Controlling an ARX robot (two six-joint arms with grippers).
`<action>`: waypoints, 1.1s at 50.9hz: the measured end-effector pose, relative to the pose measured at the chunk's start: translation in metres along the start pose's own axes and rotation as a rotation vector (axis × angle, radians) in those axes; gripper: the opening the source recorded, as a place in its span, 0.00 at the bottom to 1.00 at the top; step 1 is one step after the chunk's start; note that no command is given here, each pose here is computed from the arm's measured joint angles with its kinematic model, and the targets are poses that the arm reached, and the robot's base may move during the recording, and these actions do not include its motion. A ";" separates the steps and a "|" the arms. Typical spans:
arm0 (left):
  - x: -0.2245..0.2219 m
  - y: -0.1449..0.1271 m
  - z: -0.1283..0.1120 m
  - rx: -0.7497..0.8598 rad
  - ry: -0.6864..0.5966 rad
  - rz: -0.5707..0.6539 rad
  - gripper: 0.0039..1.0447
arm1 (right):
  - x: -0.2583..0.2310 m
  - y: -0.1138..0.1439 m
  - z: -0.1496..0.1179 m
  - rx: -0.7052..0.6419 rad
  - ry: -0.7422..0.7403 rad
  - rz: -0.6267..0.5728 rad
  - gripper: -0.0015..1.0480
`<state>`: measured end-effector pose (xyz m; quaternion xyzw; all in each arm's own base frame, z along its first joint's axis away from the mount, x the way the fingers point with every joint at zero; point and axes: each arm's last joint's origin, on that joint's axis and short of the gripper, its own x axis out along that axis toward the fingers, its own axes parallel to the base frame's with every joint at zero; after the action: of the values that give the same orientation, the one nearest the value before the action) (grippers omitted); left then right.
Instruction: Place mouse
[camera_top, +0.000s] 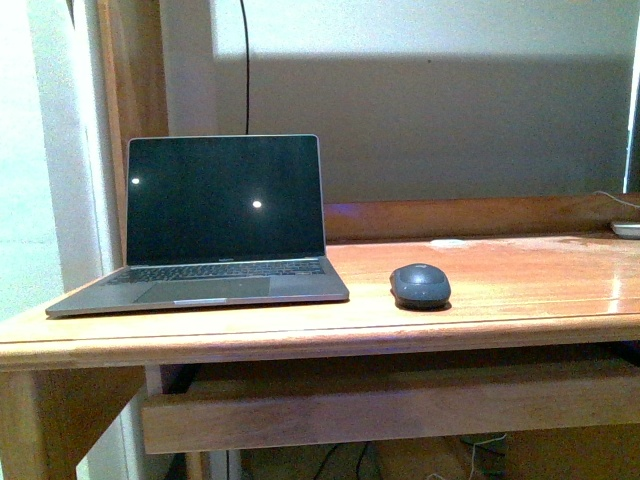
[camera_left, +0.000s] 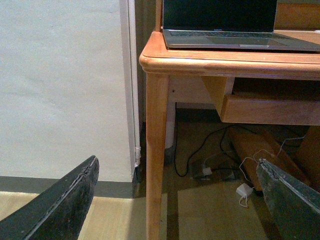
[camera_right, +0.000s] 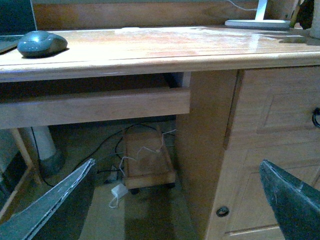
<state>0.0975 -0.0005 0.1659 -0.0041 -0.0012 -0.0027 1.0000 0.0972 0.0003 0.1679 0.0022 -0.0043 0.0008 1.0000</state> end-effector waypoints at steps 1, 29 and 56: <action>0.000 0.000 0.000 0.000 0.000 0.000 0.93 | 0.000 0.000 0.000 0.000 0.000 0.000 0.93; 0.000 0.000 0.000 0.000 0.000 0.000 0.93 | 0.000 0.000 0.000 0.000 0.000 0.000 0.93; 0.000 0.000 0.000 0.000 0.000 0.000 0.93 | 0.000 0.000 0.000 0.000 0.000 0.000 0.93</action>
<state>0.0975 -0.0005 0.1659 -0.0041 -0.0012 -0.0027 1.0000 0.0972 0.0003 0.1679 0.0020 -0.0043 0.0008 1.0000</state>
